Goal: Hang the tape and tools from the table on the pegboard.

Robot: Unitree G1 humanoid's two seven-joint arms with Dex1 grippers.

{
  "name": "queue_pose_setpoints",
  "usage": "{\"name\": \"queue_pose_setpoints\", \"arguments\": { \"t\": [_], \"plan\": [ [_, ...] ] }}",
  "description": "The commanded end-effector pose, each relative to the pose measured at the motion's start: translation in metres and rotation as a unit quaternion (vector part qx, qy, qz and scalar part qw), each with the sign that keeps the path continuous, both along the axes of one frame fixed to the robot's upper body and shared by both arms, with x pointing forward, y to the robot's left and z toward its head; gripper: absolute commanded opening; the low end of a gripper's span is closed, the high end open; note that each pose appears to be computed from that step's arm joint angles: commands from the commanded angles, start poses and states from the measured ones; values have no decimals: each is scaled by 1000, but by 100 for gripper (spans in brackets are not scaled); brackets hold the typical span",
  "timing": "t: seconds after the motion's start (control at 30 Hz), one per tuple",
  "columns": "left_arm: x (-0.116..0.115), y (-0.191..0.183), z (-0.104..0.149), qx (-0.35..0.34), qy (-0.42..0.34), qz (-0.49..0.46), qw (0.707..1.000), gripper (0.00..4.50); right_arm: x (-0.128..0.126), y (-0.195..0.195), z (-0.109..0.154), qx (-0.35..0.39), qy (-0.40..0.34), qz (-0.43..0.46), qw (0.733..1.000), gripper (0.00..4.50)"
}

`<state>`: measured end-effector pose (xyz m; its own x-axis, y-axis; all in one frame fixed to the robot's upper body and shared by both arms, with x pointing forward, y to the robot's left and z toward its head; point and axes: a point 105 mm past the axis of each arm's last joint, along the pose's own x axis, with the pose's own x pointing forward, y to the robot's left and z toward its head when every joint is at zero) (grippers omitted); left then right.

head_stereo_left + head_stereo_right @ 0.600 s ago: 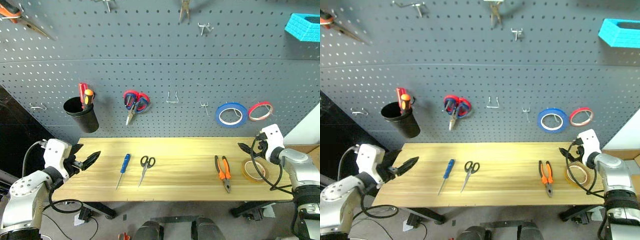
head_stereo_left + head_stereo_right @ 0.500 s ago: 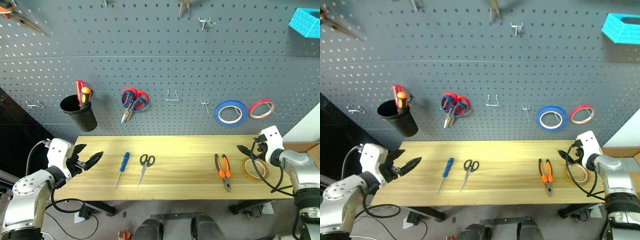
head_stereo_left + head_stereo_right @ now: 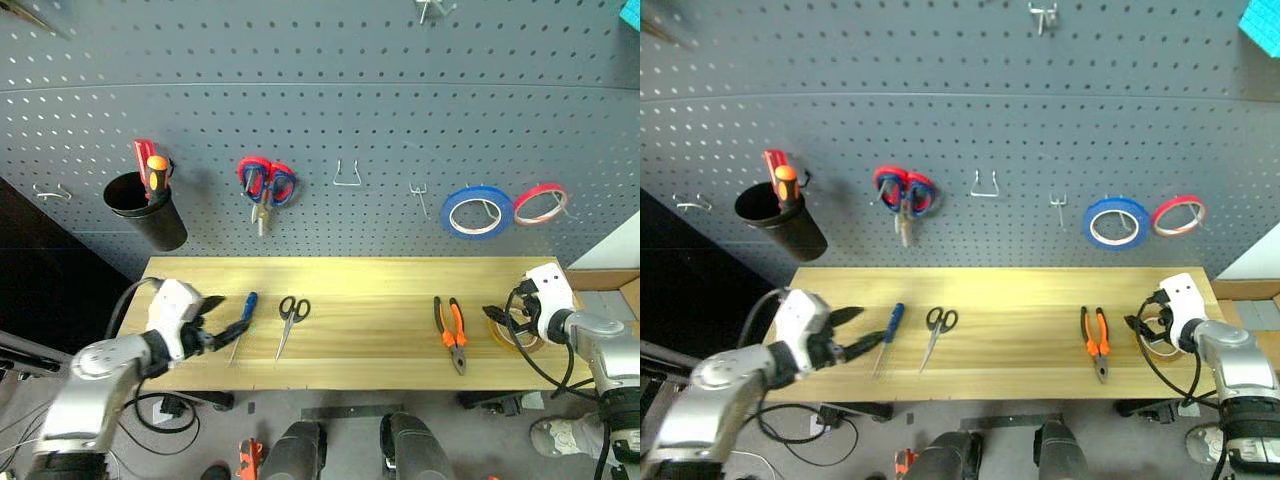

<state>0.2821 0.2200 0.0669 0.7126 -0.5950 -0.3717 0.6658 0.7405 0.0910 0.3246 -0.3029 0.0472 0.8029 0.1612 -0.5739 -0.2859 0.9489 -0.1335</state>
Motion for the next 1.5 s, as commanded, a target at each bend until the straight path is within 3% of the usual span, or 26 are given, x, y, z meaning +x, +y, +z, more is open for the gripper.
{"name": "queue_pose_setpoints", "arguments": {
  "t": [0.03,0.2,0.37,0.6,0.83,0.97,1.2,1.3,1.4,1.5],
  "plan": [
    [7,-60,-7,-22,0,-93,995,392,1,-18,-1,-22,16,-38,999,450],
    [14,-116,-18,-28,0,-162,986,392,0,-15,-13,-7,44,-48,998,450],
    [12,-157,-9,-72,-2,-195,978,392,-1,-8,-21,13,58,-48,997,450],
    [-10,-178,-7,-83,11,-240,967,392,-3,9,-27,45,66,-31,996,450],
    [-12,-175,1,-78,3,-241,967,392,-2,24,-45,69,93,-36,993,450],
    [-10,-171,5,-74,-2,-237,969,395,0,28,-50,74,95,-44,992,358],
    [1,-169,21,-90,-20,-230,969,395,2,23,-47,60,85,-57,993,117],
    [7,-168,34,-104,-40,-225,968,395,-1,23,-30,50,59,-45,996,16],
    [19,-165,51,-131,-79,-202,967,395,-12,32,0,41,18,-8,999,10],
    [25,-154,64,-146,-117,-181,966,395,-40,61,31,30,-2,65,997,10]
  ]
}}
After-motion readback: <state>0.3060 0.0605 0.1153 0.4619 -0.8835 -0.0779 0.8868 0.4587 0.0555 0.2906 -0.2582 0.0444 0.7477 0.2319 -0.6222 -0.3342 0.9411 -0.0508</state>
